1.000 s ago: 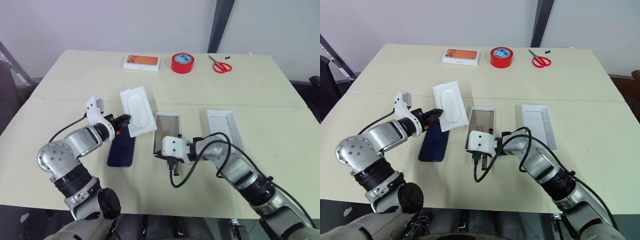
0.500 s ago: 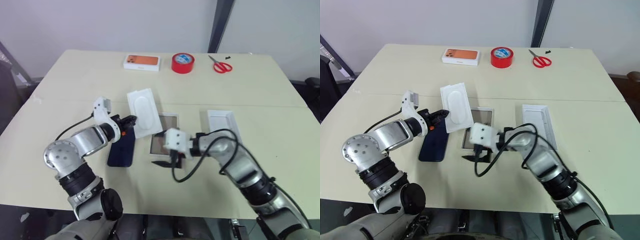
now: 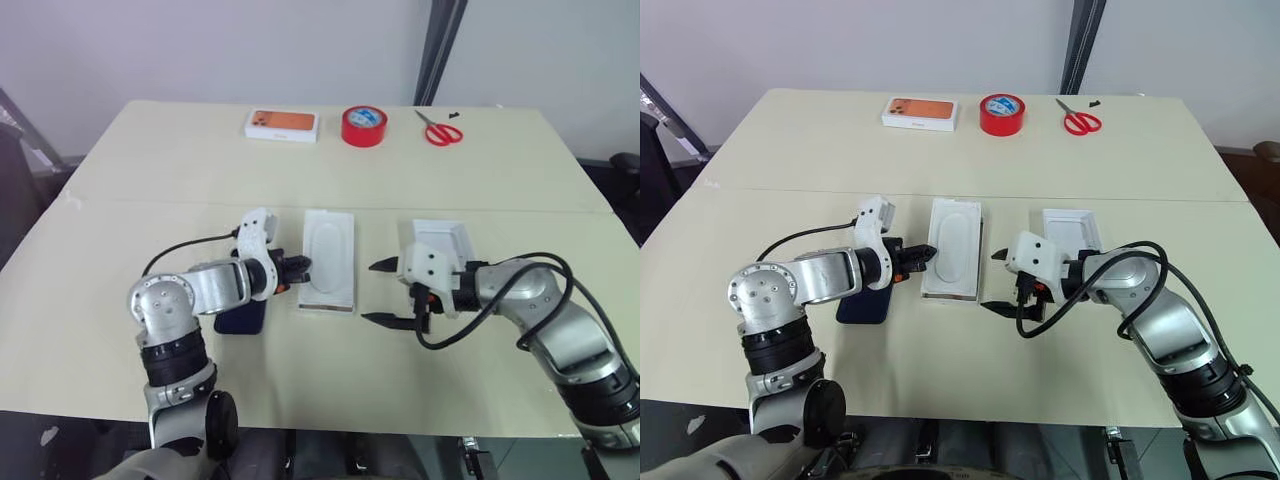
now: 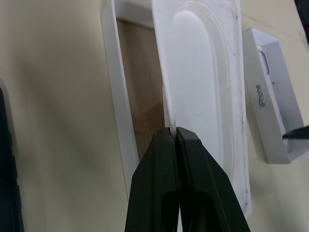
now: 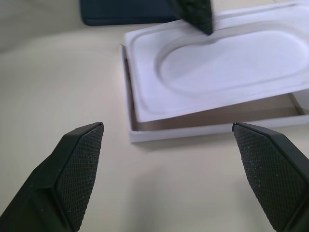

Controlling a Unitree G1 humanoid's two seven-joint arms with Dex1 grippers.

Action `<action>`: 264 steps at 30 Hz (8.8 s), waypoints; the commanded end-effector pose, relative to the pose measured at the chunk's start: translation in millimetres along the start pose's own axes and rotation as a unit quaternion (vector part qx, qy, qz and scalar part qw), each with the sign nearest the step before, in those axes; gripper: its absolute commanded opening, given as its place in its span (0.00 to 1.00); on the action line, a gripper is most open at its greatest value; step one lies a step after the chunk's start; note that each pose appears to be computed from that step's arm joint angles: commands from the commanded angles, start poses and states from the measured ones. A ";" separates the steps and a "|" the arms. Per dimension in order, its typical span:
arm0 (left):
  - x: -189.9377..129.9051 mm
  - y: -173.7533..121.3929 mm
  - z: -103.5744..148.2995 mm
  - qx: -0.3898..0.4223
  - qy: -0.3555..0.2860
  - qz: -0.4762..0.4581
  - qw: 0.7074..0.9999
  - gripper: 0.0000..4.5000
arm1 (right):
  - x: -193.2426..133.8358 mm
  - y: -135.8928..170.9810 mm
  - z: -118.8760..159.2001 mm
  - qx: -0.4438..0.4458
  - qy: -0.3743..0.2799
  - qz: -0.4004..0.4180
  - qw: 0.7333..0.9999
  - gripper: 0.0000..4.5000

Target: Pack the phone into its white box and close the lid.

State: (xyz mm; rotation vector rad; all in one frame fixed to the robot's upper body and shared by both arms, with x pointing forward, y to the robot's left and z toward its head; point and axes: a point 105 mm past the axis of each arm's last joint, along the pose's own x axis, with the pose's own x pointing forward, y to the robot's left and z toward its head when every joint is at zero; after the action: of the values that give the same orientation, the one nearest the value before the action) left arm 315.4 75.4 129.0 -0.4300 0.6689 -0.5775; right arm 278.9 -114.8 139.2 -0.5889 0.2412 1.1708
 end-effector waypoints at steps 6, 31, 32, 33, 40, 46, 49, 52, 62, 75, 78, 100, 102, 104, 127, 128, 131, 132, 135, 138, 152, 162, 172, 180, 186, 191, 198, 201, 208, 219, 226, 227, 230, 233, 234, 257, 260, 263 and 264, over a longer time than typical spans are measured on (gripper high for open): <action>3.9 -9.2 -3.0 0.009 0.008 -0.007 1.000 0.00 | -1.2 -6.3 2.2 -0.021 -0.015 -0.029 0.999 0.99; -75.0 24.3 53.0 0.200 -0.162 0.021 0.966 0.97 | 44.9 -46.0 39.7 0.037 -0.050 -0.104 0.993 0.03; -78.6 26.7 51.5 0.231 -0.168 0.022 0.958 0.97 | 50.6 -50.3 40.0 0.037 -0.041 -0.119 0.991 0.01; -80.7 28.8 48.6 0.258 -0.169 0.020 0.951 0.97 | 55.3 -54.6 40.0 0.035 -0.031 -0.134 0.990 0.01; -97.2 34.0 16.8 0.365 -0.164 -0.042 0.916 0.97 | 89.9 -69.8 38.1 0.000 0.035 -0.170 0.985 0.01; -105.7 33.9 4.2 0.380 -0.156 -0.070 0.909 0.97 | 105.0 -75.9 27.9 -0.020 0.079 -0.172 0.982 0.01; -105.7 33.1 -0.1 0.381 -0.152 -0.076 0.909 0.97 | 110.6 -70.1 26.7 -0.021 0.085 -0.153 0.984 0.01; -103.5 33.4 -6.1 0.379 -0.145 -0.077 0.911 0.97 | 117.4 -55.0 27.4 -0.025 0.080 -0.117 0.990 0.01; -104.3 35.3 -10.1 0.368 -0.147 -0.070 0.915 0.97 | 98.8 -56.4 42.7 -0.038 0.044 -0.131 0.990 0.01; -103.5 35.8 -8.2 0.361 -0.154 -0.071 0.917 0.97 | 73.1 1.5 17.6 -0.073 0.081 -0.018 0.994 0.01; -101.9 34.2 -8.2 0.360 -0.155 -0.075 0.917 0.97 | 83.6 -1.0 13.9 -0.069 0.087 -0.025 0.993 0.01; -94.3 27.0 -11.4 0.349 -0.165 -0.090 0.918 0.97 | 120.6 10.9 37.8 -0.056 0.018 0.010 0.998 0.01; -94.3 27.0 -11.3 0.349 -0.166 -0.090 0.918 0.97 | 120.6 10.7 37.5 -0.056 0.016 0.009 0.998 0.01; -94.4 26.7 -10.8 0.350 -0.167 -0.089 0.918 0.97 | 118.3 7.3 36.7 -0.061 0.018 0.002 0.998 0.01; -130.0 121.1 16.0 0.131 -0.122 0.169 0.969 0.98 | 108.2 -3.3 97.3 -0.068 -0.041 -0.046 0.996 0.00; -129.8 120.8 15.4 0.110 -0.120 0.164 0.973 0.98 | 115.6 -1.7 100.2 -0.073 -0.034 -0.045 0.996 0.00; -130.3 120.5 13.4 0.072 -0.113 0.157 0.978 0.98 | 129.6 1.2 103.1 -0.078 -0.013 -0.039 0.996 0.00; -129.3 121.5 7.1 0.061 -0.092 0.156 0.982 0.98 | 135.8 3.0 101.1 -0.085 0.003 -0.033 0.996 0.00; -126.0 118.7 -2.4 0.036 -0.061 0.141 0.987 0.98 | 149.1 4.2 94.6 -0.090 0.045 -0.025 0.995 0.00; -121.6 113.7 -5.5 0.020 -0.045 0.123 0.991 0.98 | 154.9 2.3 87.8 -0.102 0.076 -0.026 0.992 0.00; -99.0 98.6 -15.7 -0.023 -0.004 0.071 0.997 0.98 | 170.4 11.2 69.4 -0.222 0.159 0.013 0.962 0.00; -92.0 94.9 -22.4 -0.030 0.004 0.059 0.998 0.98 | 179.7 20.6 72.9 -0.254 0.155 0.040 0.954 0.00; -73.0 73.1 -34.0 -0.050 0.035 -0.017 0.998 0.98 | 176.6 30.3 74.7 -0.239 0.129 0.053 0.961 0.00; -61.3 57.1 -30.4 -0.066 0.033 -0.059 0.995 0.98 | 175.3 26.7 73.0 -0.220 0.124 0.044 0.966 0.00; -65.8 71.6 -20.4 -0.089 0.013 -0.027 0.996 0.98 | 174.3 24.9 71.9 -0.218 0.124 0.040 0.967 0.00; -70.8 78.4 -12.9 -0.113 -0.010 -0.021 0.993 0.98 | 173.3 23.8 70.6 -0.215 0.124 0.037 0.968 0.00; -70.9 82.1 -16.7 -0.136 -0.018 -0.013 0.990 0.49 | 168.9 18.5 72.4 -0.216 0.121 0.030 0.968 0.00; -72.5 82.4 -13.4 -0.151 -0.037 -0.018 0.988 0.37 | 165.0 15.6 72.3 -0.216 0.121 0.027 0.968 0.00; -73.8 82.5 -15.6 -0.169 -0.047 -0.019 0.984 0.31 | 159.0 12.4 78.2 -0.218 0.111 0.022 0.969 0.00; -86.5 75.8 -4.9 -0.212 -0.100 -0.038 0.971 0.03 | 101.7 -2.9 109.9 -0.186 0.025 -0.022 0.982 0.00; -80.9 37.1 24.1 -0.224 -0.136 -0.106 0.959 0.03 | 49.4 -14.1 105.1 -0.137 -0.037 -0.043 0.989 0.00; -76.8 30.9 25.9 -0.221 -0.134 -0.113 0.960 0.03 | 43.6 -15.5 103.7 -0.134 -0.043 -0.044 0.989 0.00; -54.8 5.1 34.1 -0.225 -0.119 -0.150 0.955 0.03 | 25.1 -30.7 85.5 -0.104 -0.031 -0.070 0.992 0.00; -32.2 -5.0 31.6 -0.231 -0.084 -0.149 0.958 0.03 | 14.0 -41.0 68.6 -0.091 -0.007 -0.094 0.991 0.00; -24.6 -5.7 29.7 -0.233 -0.073 -0.144 0.959 0.03 | 11.2 -43.1 64.5 -0.087 -0.001 -0.100 0.991 0.00; 11.0 -23.6 18.4 -0.168 0.008 -0.155 0.973 0.98 | 8.7 -45.2 38.8 -0.078 0.039 -0.122 0.989 0.00; 5.6 -26.4 20.4 -0.156 0.010 -0.159 0.975 0.98 | 9.8 -45.4 38.8 -0.079 0.039 -0.122 0.989 0.00; 1.2 -27.1 21.0 -0.129 0.019 -0.152 0.980 0.98 | 11.6 -45.9 38.9 -0.080 0.039 -0.120 0.989 0.00; -0.5 -27.3 20.9 -0.117 0.023 -0.149 0.982 0.98 | 12.1 -45.9 39.0 -0.081 0.038 -0.120 0.989 0.00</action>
State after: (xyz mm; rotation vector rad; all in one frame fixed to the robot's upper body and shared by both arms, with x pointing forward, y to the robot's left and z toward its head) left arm 323.0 62.8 136.9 -0.7904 0.7829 -0.7282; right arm 320.4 -99.1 166.7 -0.7628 0.1943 0.9435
